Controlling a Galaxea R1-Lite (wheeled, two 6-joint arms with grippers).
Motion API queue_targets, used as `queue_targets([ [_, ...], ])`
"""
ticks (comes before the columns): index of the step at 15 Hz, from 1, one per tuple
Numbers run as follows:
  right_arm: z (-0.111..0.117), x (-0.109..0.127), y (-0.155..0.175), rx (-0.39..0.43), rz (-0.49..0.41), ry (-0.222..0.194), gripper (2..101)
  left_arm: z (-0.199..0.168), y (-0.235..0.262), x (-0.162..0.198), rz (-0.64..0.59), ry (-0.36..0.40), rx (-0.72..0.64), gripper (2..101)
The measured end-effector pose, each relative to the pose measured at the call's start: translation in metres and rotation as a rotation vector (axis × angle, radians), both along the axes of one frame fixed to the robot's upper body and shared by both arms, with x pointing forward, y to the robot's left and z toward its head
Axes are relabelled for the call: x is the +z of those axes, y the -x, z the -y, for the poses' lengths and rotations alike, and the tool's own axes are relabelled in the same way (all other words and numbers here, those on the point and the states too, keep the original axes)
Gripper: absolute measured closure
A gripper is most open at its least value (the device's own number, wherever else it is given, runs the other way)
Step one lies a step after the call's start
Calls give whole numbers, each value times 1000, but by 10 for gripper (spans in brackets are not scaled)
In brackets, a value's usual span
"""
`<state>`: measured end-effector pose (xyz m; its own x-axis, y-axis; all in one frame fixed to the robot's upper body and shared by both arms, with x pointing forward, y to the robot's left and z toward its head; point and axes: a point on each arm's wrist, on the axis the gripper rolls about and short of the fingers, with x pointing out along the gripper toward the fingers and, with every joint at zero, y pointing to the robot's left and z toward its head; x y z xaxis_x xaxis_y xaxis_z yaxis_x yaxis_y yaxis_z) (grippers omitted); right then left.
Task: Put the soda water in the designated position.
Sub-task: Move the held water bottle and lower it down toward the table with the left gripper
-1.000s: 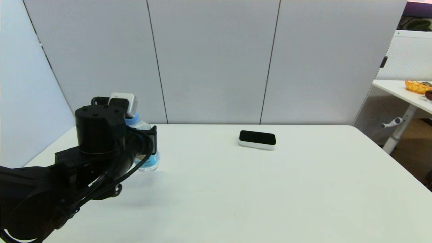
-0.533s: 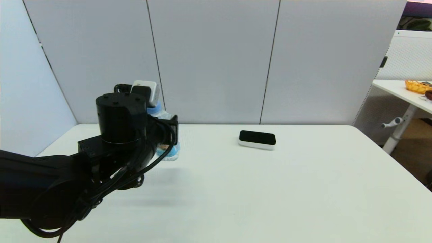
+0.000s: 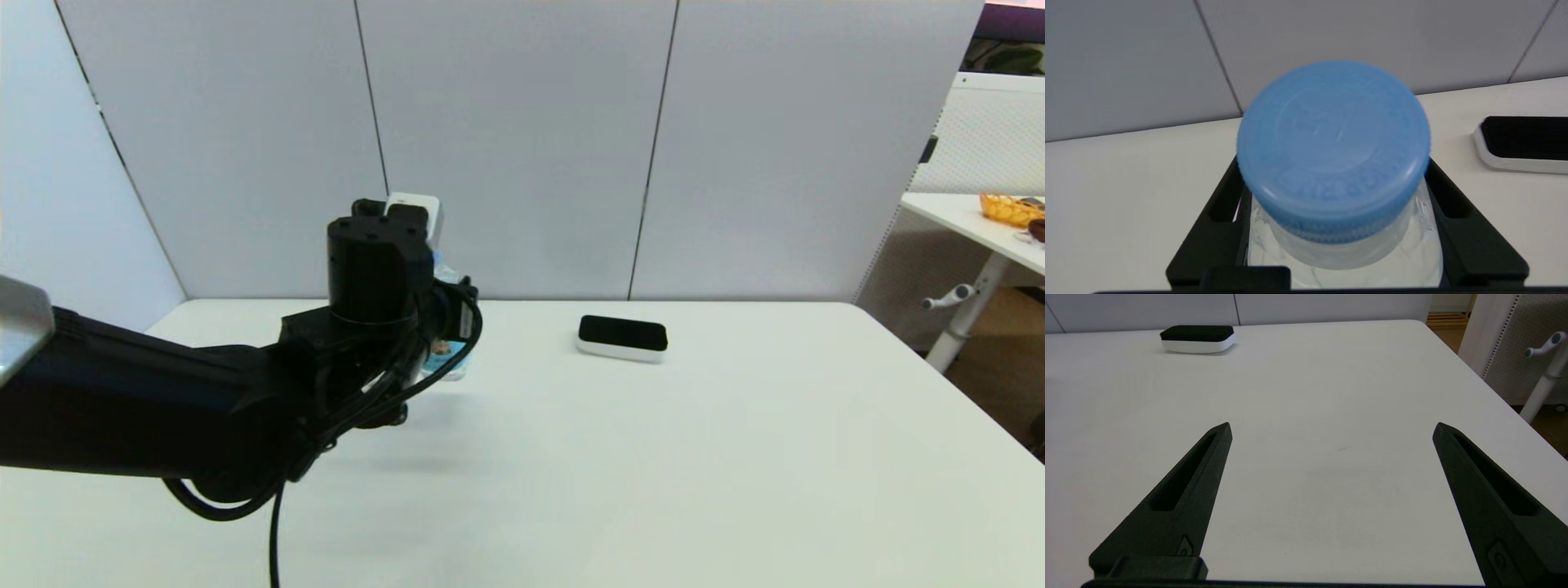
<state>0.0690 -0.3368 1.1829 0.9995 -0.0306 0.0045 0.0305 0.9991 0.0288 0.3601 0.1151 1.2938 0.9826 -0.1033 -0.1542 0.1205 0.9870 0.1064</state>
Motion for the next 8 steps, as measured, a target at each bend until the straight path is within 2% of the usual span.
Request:
queue_targets([
  [8, 0, 0, 0, 0, 0, 0, 49, 57, -30, -13, 12, 10, -57, 447],
])
